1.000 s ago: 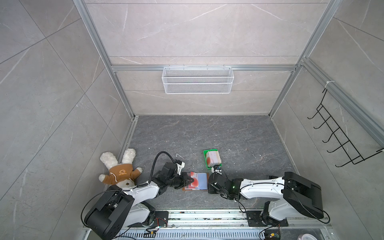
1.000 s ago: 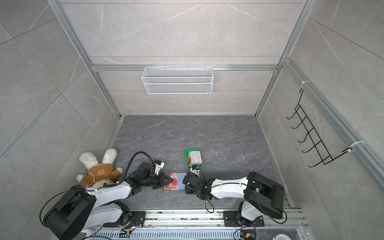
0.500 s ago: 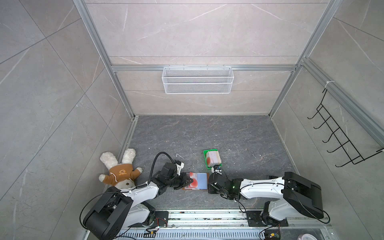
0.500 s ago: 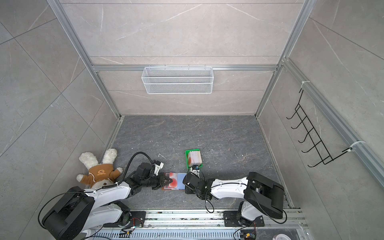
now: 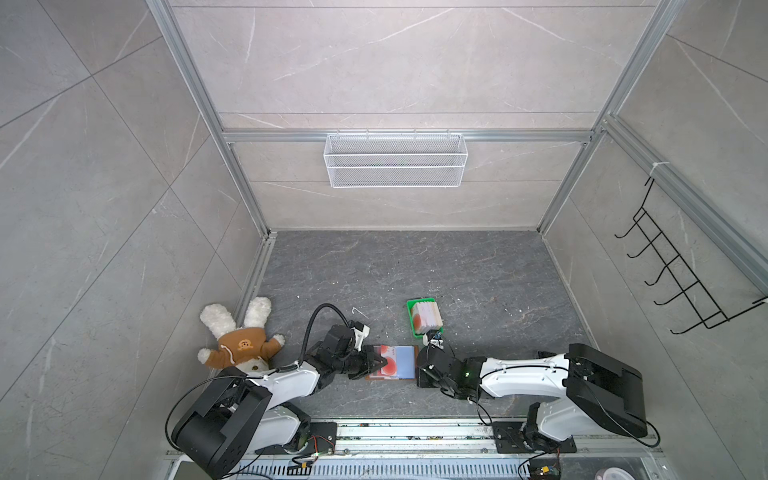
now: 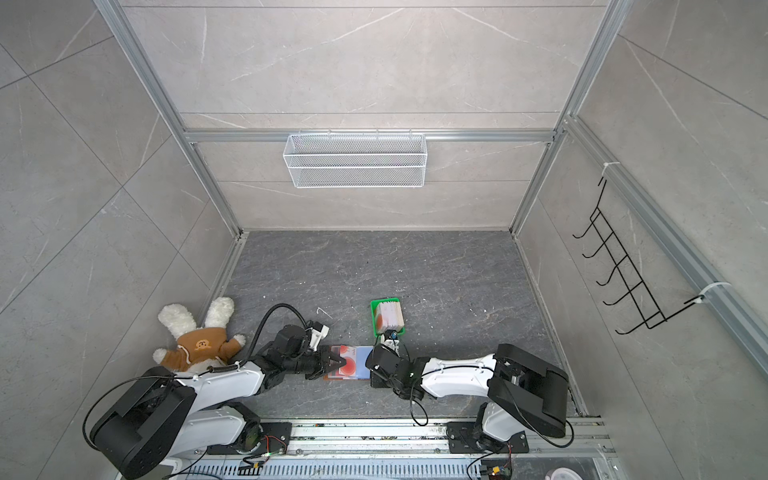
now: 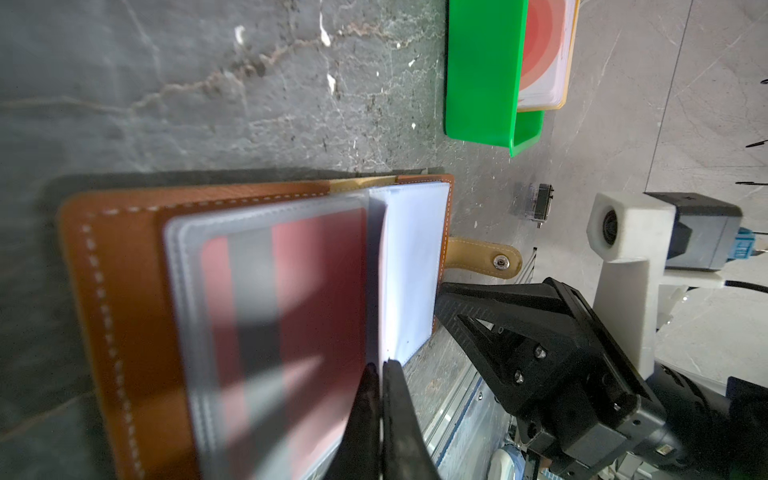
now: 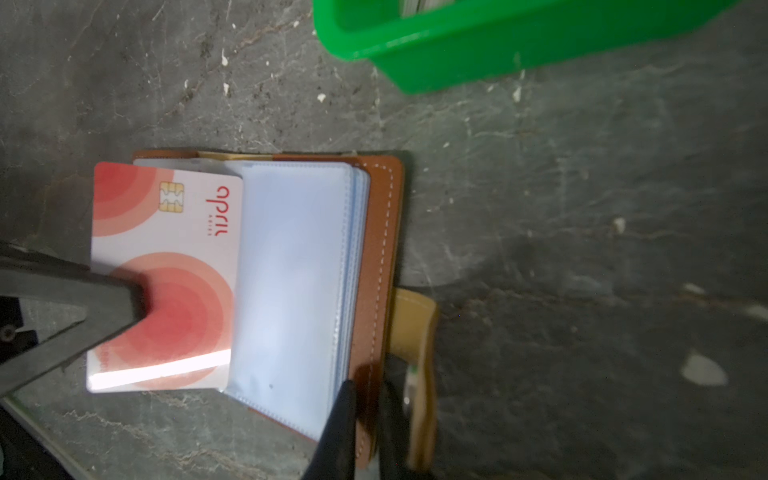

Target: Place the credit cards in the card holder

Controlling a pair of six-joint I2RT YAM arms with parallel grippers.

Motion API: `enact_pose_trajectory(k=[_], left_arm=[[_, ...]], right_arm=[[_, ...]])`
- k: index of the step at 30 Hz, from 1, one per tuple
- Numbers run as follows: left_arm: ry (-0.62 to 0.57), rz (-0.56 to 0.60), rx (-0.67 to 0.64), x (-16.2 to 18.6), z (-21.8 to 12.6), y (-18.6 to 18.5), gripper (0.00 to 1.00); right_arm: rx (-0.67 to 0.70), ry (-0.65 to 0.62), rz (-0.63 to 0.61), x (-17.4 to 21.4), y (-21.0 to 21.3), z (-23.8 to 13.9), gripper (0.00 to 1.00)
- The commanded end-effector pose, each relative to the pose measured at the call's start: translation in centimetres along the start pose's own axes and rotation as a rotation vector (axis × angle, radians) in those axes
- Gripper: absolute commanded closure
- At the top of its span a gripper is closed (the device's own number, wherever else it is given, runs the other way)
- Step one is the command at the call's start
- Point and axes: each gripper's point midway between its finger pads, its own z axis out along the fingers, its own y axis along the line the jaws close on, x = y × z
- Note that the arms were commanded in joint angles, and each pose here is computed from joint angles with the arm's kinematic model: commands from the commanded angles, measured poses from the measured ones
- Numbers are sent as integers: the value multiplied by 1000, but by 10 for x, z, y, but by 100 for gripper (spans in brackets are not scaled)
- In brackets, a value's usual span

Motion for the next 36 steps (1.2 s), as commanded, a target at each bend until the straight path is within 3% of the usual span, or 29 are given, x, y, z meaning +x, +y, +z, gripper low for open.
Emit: enact_pose_trajectory(k=[1,17,26,36], left_arm=[[25,23,17,6,2,-1,100],[23,16,44,2,7,-3,100],[36,-11,-19,4,8,8,100],[54,-29,-101,4,7,18,87]], right_arm=[[28,-2,-3,-1,-3,0,85],[27,-2,-4,-2,-3,0,85],[34,7,-9,-1,-2,2,85],[43,7,-17,-2,-2,1,85]])
